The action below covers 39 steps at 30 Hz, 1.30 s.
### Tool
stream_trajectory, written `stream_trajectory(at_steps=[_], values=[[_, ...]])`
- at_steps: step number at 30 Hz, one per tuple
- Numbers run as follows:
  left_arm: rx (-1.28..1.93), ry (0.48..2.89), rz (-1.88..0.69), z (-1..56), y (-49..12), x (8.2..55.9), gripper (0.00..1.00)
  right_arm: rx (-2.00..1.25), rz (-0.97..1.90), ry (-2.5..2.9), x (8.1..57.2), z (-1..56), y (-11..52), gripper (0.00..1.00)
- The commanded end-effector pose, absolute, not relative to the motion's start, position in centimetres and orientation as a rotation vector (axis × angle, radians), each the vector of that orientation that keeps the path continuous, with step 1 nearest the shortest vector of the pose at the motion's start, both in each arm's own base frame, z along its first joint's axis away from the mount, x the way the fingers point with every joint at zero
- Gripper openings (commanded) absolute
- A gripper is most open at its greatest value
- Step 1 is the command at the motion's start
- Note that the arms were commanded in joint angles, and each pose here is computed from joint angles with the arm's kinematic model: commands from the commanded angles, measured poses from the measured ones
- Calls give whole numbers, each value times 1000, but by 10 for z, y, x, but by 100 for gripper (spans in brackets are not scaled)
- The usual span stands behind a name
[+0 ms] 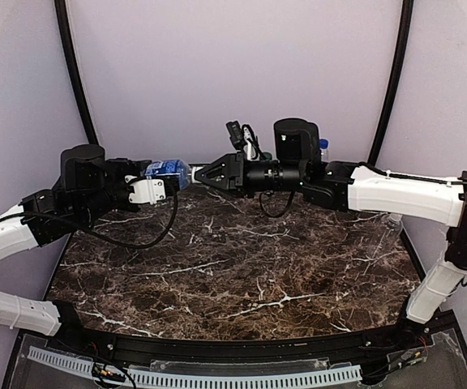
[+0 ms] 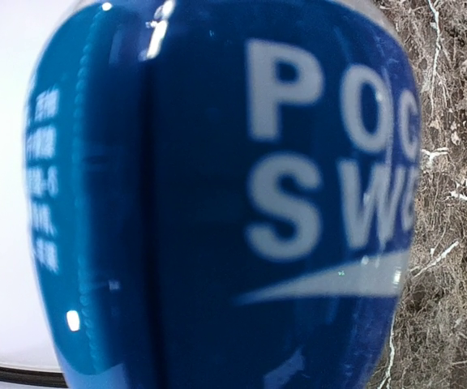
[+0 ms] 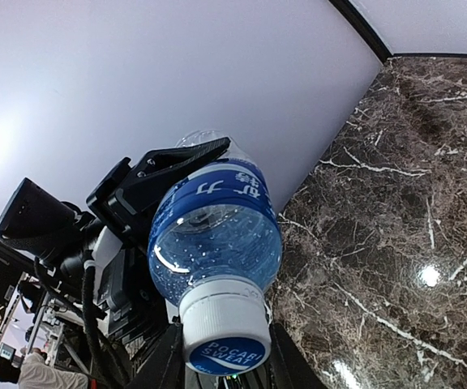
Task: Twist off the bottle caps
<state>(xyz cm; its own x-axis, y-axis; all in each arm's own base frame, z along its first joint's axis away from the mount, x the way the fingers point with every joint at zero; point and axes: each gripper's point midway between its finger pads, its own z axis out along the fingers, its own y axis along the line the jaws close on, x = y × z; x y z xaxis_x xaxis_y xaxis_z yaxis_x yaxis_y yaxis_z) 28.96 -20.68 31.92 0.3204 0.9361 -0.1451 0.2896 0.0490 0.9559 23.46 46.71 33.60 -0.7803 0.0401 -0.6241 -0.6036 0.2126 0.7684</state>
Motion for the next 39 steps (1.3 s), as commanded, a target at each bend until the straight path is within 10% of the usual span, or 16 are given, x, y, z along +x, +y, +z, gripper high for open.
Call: stream_trajectory(at_steps=[1, 28, 39], values=[[1498, 1165, 669, 320, -210, 277, 36, -532, 1646, 1919, 238, 344, 472, 32], [1487, 1187, 655, 324, -210, 276, 36, -535, 1662, 1906, 225, 344, 457, 51], [1489, 1187, 656, 324, -210, 277, 36, -576, 1686, 1892, 221, 348, 462, 11]])
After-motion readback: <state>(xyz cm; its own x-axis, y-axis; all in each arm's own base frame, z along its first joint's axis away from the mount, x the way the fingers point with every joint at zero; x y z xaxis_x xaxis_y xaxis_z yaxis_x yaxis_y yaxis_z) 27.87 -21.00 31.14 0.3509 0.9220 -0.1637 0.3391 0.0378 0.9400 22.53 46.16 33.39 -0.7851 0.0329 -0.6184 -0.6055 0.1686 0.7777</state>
